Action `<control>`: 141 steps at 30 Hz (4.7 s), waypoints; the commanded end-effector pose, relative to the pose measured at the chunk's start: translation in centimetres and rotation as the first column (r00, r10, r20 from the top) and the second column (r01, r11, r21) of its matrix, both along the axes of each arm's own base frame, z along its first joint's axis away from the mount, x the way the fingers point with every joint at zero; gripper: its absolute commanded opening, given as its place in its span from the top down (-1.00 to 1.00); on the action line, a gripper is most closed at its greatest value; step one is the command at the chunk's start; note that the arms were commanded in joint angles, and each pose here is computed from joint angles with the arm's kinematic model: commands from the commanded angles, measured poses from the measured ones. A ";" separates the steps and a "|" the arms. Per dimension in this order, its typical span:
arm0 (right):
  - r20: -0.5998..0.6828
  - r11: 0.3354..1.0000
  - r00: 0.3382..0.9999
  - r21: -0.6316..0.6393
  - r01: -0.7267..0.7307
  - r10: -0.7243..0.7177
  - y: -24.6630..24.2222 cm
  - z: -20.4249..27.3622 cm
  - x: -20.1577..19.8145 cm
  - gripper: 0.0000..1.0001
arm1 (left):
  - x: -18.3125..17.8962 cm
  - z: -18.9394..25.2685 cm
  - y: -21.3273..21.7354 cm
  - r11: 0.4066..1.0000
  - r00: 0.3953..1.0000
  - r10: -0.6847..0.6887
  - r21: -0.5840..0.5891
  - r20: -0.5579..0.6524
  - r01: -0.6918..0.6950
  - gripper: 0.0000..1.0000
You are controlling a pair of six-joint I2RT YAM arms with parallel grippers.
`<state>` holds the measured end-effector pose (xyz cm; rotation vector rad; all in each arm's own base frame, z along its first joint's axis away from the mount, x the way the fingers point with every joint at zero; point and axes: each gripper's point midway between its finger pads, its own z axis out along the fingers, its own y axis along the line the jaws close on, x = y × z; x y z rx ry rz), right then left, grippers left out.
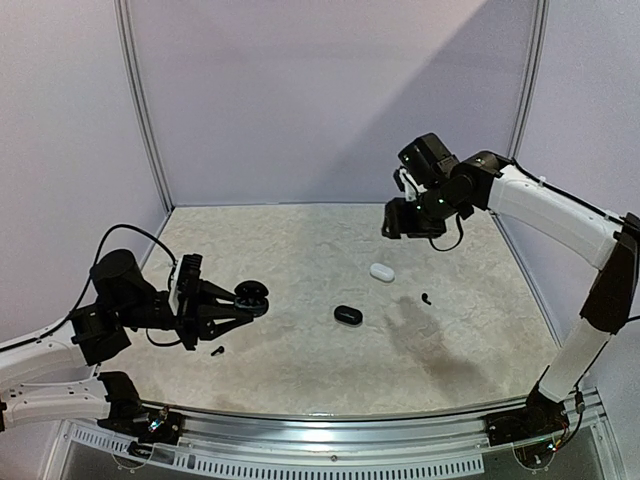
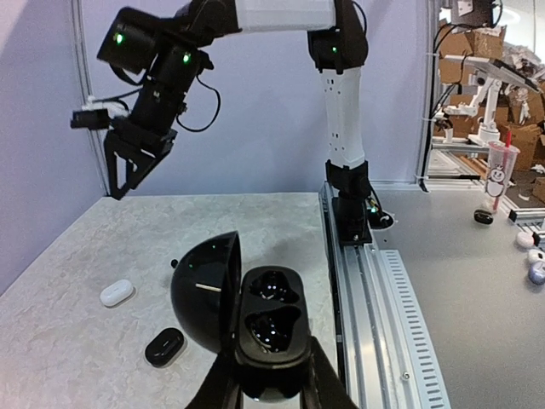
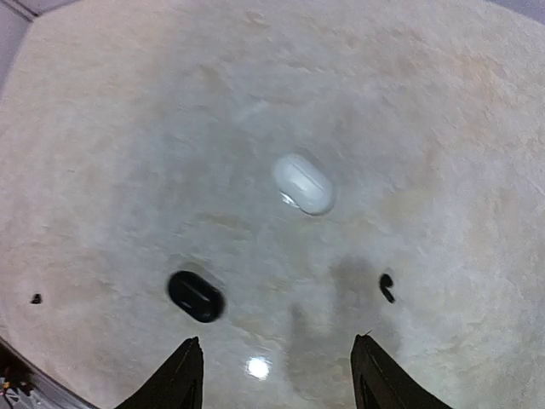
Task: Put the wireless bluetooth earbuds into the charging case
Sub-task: Pick up the right earbud from the corner of the board, then insert the right earbud into the right side groove of the charging case.
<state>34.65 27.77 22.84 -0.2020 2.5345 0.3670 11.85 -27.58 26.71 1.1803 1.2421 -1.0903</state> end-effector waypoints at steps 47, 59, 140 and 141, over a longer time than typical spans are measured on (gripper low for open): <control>-0.581 0.645 0.698 -0.351 -0.679 0.419 -10.7 -23.1 1.1 0.35 | 0.6 -0.7 0.2 0.999 0.999 0.044 0.011 -0.005 -0.044 1.00; -0.544 0.694 0.732 -0.335 -0.637 0.410 -9.8 -22.0 1.5 0.86 | 1.0 -0.6 0.3 0.998 0.998 0.068 0.008 -0.005 -0.068 1.00; 0.849 0.495 0.411 0.214 -0.842 0.333 25.4 16.7 -17.9 1.00 | 5.7 6.7 3.7 0.865 0.822 0.478 -0.331 0.310 -0.378 1.00; 0.851 0.498 0.405 0.205 -0.842 0.334 25.3 16.7 -17.9 1.00 | 5.7 6.7 3.6 0.865 0.824 0.476 -0.331 0.307 -0.377 1.00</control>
